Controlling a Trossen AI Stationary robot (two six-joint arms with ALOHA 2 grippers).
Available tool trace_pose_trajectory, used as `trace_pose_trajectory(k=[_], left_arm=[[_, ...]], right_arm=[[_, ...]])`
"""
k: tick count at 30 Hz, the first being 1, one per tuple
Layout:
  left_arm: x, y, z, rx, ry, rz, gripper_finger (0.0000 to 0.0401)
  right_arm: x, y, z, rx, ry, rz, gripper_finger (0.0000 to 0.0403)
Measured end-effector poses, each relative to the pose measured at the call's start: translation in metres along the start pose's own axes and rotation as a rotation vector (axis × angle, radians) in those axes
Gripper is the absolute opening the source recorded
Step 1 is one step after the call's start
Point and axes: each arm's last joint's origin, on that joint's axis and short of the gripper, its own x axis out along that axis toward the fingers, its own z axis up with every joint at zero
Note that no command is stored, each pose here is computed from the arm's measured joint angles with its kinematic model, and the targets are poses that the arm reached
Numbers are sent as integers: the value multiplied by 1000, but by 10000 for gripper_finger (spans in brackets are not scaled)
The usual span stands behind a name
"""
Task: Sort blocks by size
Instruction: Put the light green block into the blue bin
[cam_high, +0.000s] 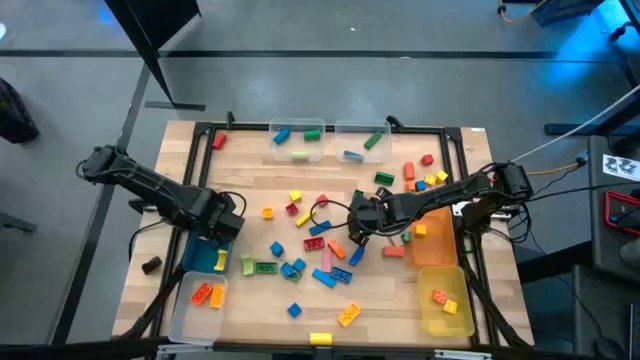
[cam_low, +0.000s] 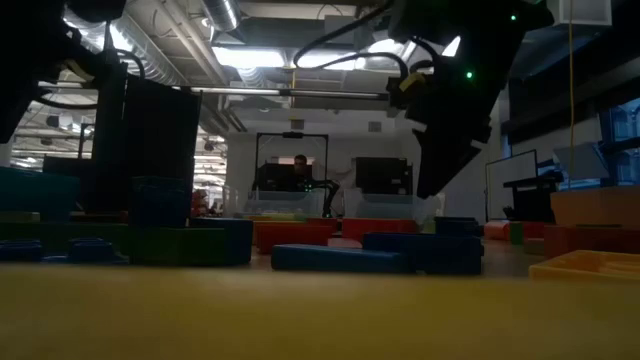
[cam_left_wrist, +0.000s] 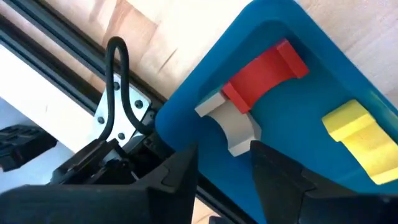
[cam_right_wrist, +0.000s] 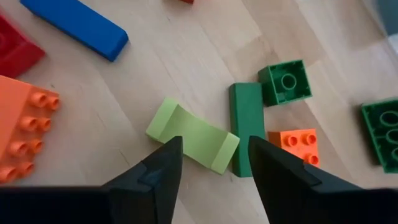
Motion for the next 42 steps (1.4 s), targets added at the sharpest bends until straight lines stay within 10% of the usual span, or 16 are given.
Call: trace_pose_trajectory(k=[42], left_arm=[[7, -19, 12, 26, -124, -179, 131]], right_arm=[[38, 8, -12, -33, 104, -99, 144]])
